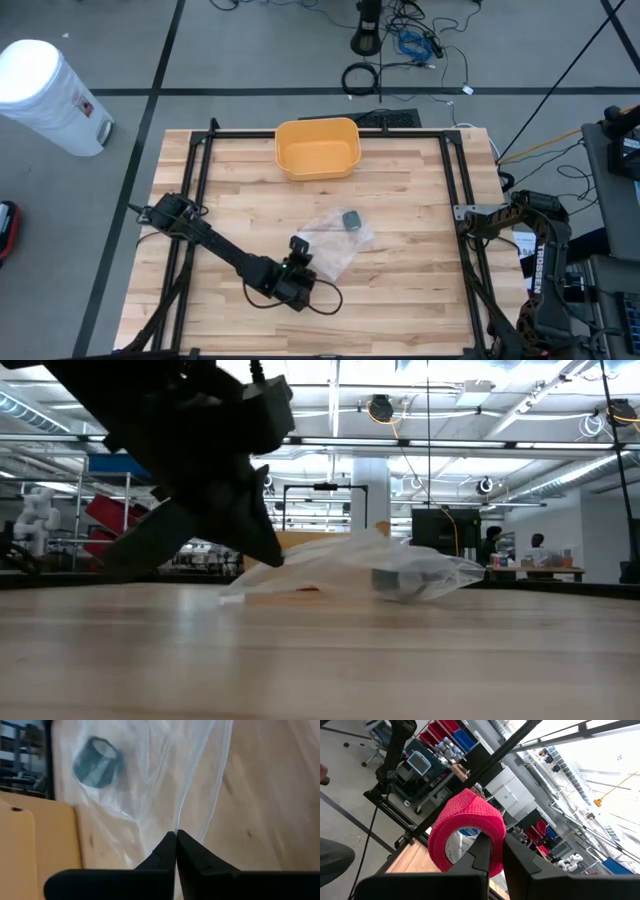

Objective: Roll bandage
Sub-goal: Put the red bandage into the transparent zip bag

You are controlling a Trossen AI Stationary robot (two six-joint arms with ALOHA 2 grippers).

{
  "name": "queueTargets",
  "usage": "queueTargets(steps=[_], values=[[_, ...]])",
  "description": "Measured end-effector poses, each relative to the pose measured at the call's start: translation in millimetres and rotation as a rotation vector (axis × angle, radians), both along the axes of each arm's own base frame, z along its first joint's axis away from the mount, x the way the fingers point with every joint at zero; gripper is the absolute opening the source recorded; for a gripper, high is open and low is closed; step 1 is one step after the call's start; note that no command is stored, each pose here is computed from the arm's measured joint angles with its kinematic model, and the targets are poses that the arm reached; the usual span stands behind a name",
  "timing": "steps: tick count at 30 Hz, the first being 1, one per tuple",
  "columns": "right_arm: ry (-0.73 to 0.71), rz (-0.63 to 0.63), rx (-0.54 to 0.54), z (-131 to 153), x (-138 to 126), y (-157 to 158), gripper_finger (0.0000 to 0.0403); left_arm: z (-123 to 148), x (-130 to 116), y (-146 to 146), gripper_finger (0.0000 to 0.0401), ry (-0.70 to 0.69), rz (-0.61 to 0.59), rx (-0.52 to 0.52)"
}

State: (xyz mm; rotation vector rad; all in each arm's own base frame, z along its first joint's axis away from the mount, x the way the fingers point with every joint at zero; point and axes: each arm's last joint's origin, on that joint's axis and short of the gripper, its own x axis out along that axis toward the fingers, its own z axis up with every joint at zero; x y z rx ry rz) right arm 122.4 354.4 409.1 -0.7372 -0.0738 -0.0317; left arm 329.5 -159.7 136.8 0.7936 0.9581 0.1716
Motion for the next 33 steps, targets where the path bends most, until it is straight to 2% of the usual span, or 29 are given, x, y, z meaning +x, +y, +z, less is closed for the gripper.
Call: queueTargets(steps=[3, 7, 10, 15, 19, 24, 29, 33], values=[[0.000, -0.008, -0.001, -0.1, 3.0, -1.0, 0.0025, 8.0, 5.1, -1.3, 0.0006, -0.042, 0.018, 0.036], [0.013, -0.040, -0.018, -3.4, 14.1, -4.2, 0.0025, 32.8, 17.2, -6.1, 0.0003, -0.144, 0.059, 0.068], [0.023, -0.075, -0.015, -6.1, 26.0, -8.5, 0.0025, 65.9, 27.5, -10.4, 0.0002, -0.235, 0.101, 0.082], [0.040, -0.123, -0.018, -10.9, 44.2, -15.9, 0.0025, 128.1, 43.4, -16.4, 0.0001, -0.401, 0.141, 0.014], [0.056, -0.161, -0.024, -15.2, 57.3, -22.0, 0.0025, 169.5, 44.7, -12.9, 0.0001, -0.470, 0.158, -0.028], [0.087, -0.210, -0.035, -23.5, 74.4, -31.4, 0.0025, 188.0, 46.8, -7.3, 0.0001, -0.486, 0.175, -0.037], [0.122, -0.272, -0.058, -32.5, 92.9, -44.3, 0.0025, 187.9, 50.2, 1.3, 0.0000, -0.508, 0.226, -0.072], [0.145, -0.311, -0.068, -38.1, 103.3, -53.1, 0.0025, 183.0, 49.0, 25.5, 0.0000, -0.536, 0.400, -0.003]])
